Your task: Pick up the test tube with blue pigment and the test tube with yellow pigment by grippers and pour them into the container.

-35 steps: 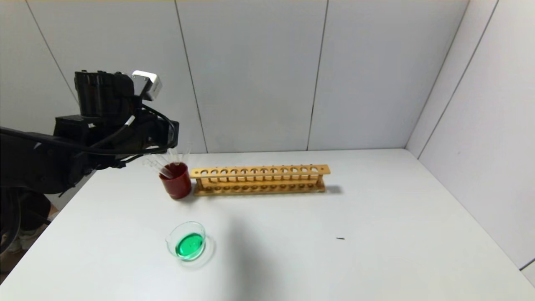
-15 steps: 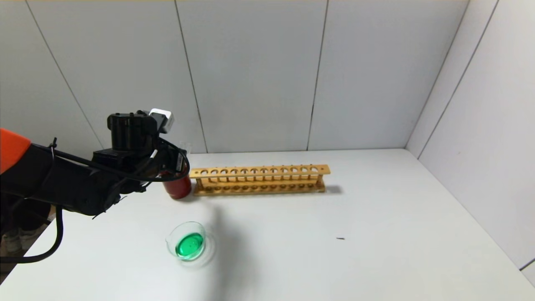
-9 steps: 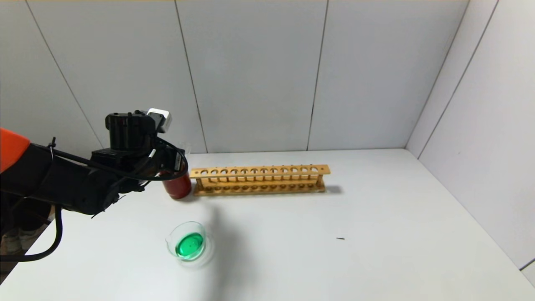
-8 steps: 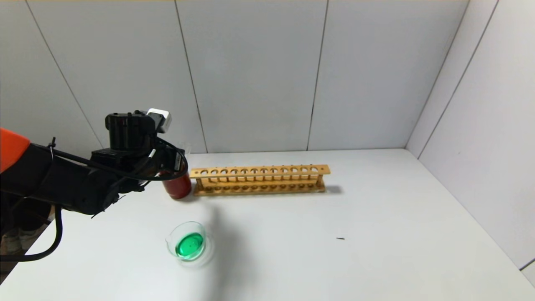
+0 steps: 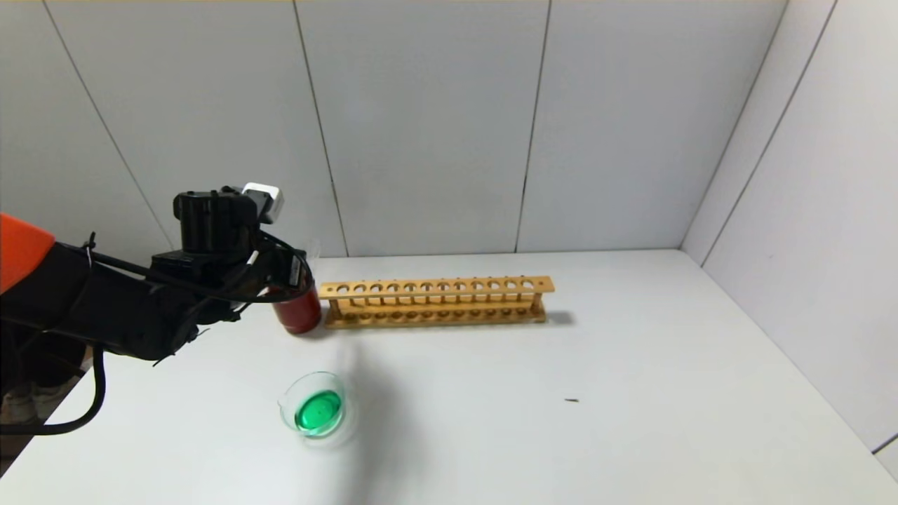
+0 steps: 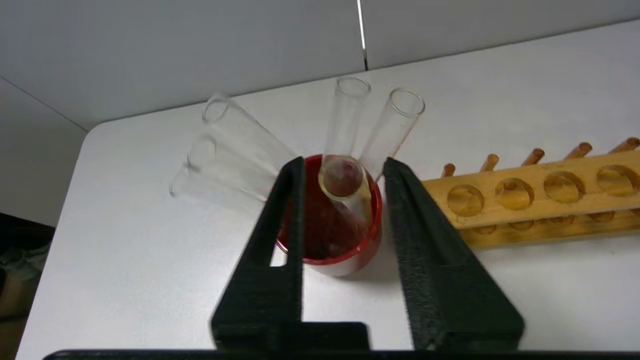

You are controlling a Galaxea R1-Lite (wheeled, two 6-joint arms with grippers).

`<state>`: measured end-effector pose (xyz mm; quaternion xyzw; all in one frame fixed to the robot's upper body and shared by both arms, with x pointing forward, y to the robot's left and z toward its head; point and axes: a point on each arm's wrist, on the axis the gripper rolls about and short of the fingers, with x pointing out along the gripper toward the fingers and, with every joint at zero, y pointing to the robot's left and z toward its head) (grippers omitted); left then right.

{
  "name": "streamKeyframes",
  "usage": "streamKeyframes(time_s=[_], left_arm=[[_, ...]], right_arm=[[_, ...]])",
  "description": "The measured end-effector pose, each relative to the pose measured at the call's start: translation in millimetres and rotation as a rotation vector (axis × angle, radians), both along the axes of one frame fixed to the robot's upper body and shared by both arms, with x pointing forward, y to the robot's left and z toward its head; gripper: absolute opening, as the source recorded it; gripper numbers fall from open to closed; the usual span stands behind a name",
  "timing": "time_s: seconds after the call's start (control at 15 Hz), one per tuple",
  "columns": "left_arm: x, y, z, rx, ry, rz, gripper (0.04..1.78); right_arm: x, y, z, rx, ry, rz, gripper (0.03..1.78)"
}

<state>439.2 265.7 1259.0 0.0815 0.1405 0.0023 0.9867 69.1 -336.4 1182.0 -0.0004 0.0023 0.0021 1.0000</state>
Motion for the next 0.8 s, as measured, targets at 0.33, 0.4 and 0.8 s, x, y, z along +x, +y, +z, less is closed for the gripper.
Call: streamKeyframes(time_s=[0.33, 0.4, 0.8], left_arm=[[1, 5, 0, 0.005, -0.021, 0.011, 1.43], [1, 5, 0, 0.006, -0.021, 0.010, 1.53], [-5, 7, 19, 0.027, -0.073, 0.011, 1.75]], right_arm=[[0, 0, 0, 0.000, 0.000, 0.000, 1.75], [0, 0, 0, 0.000, 0.000, 0.000, 1.75], [0, 0, 0, 0.000, 0.000, 0.000, 1.75]])
